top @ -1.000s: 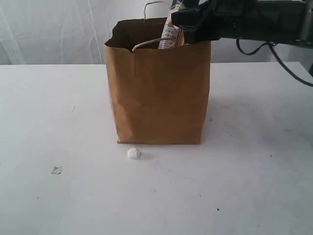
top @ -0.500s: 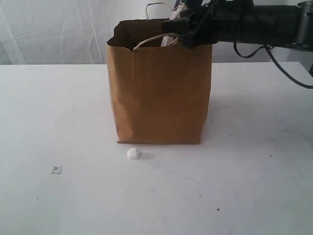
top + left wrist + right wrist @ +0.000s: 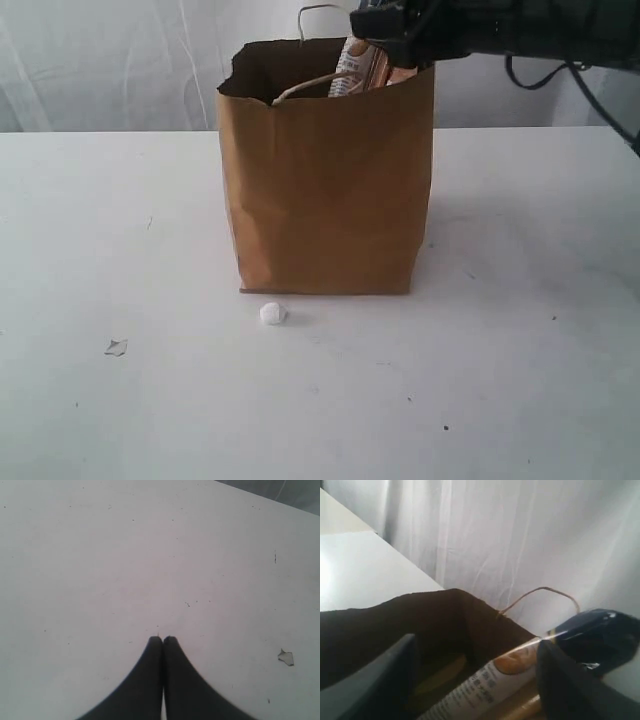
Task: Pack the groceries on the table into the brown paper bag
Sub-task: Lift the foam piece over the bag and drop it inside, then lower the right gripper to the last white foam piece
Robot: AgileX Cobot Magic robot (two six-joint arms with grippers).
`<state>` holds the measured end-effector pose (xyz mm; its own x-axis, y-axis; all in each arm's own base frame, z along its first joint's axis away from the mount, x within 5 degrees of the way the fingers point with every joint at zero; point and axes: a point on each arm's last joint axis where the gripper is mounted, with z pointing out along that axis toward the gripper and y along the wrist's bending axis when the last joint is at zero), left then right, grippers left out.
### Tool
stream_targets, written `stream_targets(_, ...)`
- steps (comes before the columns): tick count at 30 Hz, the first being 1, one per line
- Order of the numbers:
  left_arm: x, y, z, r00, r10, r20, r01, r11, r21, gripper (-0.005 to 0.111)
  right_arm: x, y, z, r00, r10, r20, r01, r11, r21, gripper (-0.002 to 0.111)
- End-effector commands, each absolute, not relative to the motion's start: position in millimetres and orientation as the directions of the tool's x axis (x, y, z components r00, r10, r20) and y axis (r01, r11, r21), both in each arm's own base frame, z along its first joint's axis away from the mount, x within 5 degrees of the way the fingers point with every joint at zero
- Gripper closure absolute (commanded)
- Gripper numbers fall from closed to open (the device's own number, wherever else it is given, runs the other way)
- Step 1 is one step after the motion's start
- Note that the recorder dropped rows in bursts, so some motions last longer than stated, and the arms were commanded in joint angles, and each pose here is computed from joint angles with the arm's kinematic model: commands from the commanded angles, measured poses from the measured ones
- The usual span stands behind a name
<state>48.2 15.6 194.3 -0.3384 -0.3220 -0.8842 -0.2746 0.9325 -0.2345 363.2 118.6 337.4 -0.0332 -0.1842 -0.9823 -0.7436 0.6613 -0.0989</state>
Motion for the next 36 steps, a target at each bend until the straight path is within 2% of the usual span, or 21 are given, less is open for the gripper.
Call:
stream_targets(1,48,16,193,-0.337,-0.324,-0.884,-0.274,0.932,-0.237,0.107,343,104,368,-0.080,-0.218,-0.973,-0.654,0.748,-0.114,0.046)
stream_targets(3,48,16,193,-0.337,-0.324,-0.884,-0.274,0.932,-0.237,0.107,332,99,377,-0.113,-0.244,-0.963,-0.640,0.760,-0.117,0.046)
stream_targets(6,48,16,193,-0.337,-0.324,-0.884,-0.274,0.932,-0.237,0.107,309,90,381,-0.247,-0.344,-0.906,-0.631,0.767,-0.119,0.052)
stream_targets(9,48,16,193,-0.337,-0.324,-0.884,-0.274,0.932,-0.237,0.107,291,76,370,-0.460,-0.417,-0.784,-0.579,0.810,-0.091,0.064)
stream_targets(12,48,16,193,-0.337,-0.324,-0.884,-0.274,0.932,-0.237,0.107,283,60,346,-0.625,-0.472,-0.622,-0.506,0.851,-0.138,0.078)
stream_targets(14,48,16,193,-0.337,-0.324,-0.884,-0.274,0.932,-0.237,0.107,281,54,331,-0.695,-0.443,-0.567,-0.454,0.881,-0.131,0.090)
stream_targets(17,48,16,193,-0.337,-0.324,-0.884,-0.274,0.932,-0.237,0.107,273,55,308,-0.778,-0.357,-0.517,-0.396,0.918,-0.038,0.108)
stream_targets(22,48,16,193,-0.337,-0.324,-0.884,-0.274,0.932,-0.237,0.107,253,87,277,-0.789,-0.391,-0.474,-0.510,0.847,0.149,0.108)
stream_targets(26,48,16,193,-0.337,-0.324,-0.884,-0.274,0.932,-0.237,0.107,245,128,264,-0.738,-0.426,-0.524,-0.602,0.766,0.225,0.108)
stream_targets(30,48,16,193,-0.337,-0.324,-0.884,-0.274,0.932,-0.237,0.107,245,186,253,-0.659,-0.441,-0.609,-0.688,0.680,0.252,0.108)
stream_targets(36,48,16,193,-0.337,-0.324,-0.884,-0.274,0.932,-0.237,0.107,257,257,209,-0.631,-0.526,-0.570,-0.743,0.622,0.249,0.108)
